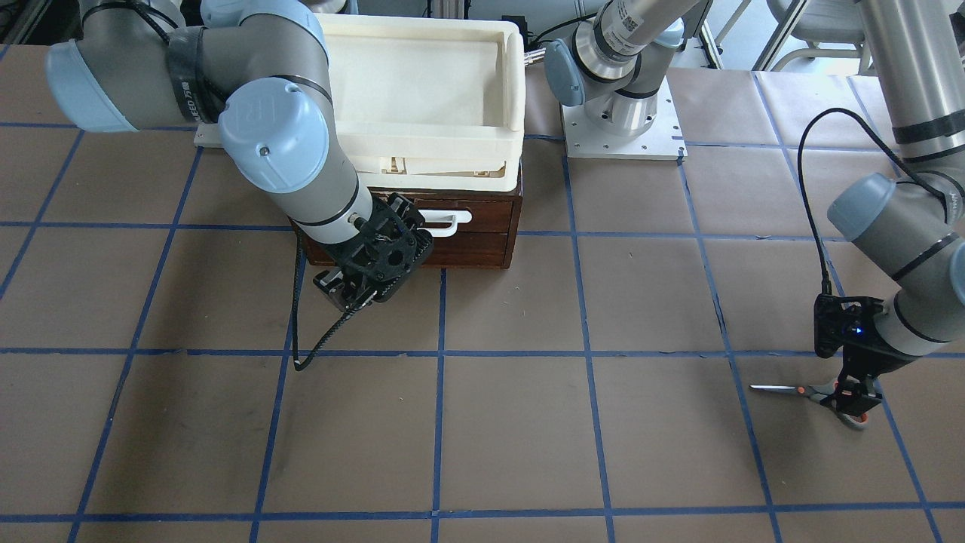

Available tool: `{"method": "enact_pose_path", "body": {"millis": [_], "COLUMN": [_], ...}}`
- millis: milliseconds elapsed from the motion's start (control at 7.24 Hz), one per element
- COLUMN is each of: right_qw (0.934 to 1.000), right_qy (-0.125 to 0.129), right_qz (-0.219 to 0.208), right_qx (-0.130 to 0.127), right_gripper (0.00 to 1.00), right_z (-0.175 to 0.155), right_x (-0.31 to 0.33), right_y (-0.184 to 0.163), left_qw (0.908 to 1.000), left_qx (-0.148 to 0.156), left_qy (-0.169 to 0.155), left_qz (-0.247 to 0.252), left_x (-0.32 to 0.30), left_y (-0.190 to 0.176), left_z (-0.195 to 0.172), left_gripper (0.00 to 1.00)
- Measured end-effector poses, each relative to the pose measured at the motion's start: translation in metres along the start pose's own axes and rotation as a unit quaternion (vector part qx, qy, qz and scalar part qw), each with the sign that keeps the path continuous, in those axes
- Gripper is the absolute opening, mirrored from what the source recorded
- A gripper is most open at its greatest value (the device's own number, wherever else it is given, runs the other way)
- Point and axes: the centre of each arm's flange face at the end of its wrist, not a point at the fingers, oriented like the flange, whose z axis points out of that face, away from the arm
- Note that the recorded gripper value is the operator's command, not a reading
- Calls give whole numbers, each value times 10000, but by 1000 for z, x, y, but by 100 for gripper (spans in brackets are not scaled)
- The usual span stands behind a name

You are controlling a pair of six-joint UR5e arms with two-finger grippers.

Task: Place scissors in drawer with both arms

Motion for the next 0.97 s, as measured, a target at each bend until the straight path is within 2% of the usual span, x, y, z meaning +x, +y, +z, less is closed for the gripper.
{"method": "enact_pose_path", "body": {"millis": [276,415,553,829,967], "right_qw": [9997,9992,9981,9971,9968], "right_qy": [25,90,135,242,287], "right_qz": [72,345,555,571,578], "right_qx": [-211,-194,-214,-433,-478], "right_gripper": [100,100,100,100,100], "right_z": [-11,-18,-19,-4,-2], "right_x": [-7,-12,-19,-36,-36], "right_y": [-1,1,0,-3,-1], "left_qw": [9998,9997,9997,9996,9995], "left_qx": [29,58,75,115,138], "left_qy": [0,19,30,52,62], "left_qz": [-195,-230,-246,-267,-282], "left_x": [3,4,6,7,7], "left_y": [10,14,16,17,17], "left_z": [29,39,43,50,53], "left_gripper": [100,100,100,98,88]}}
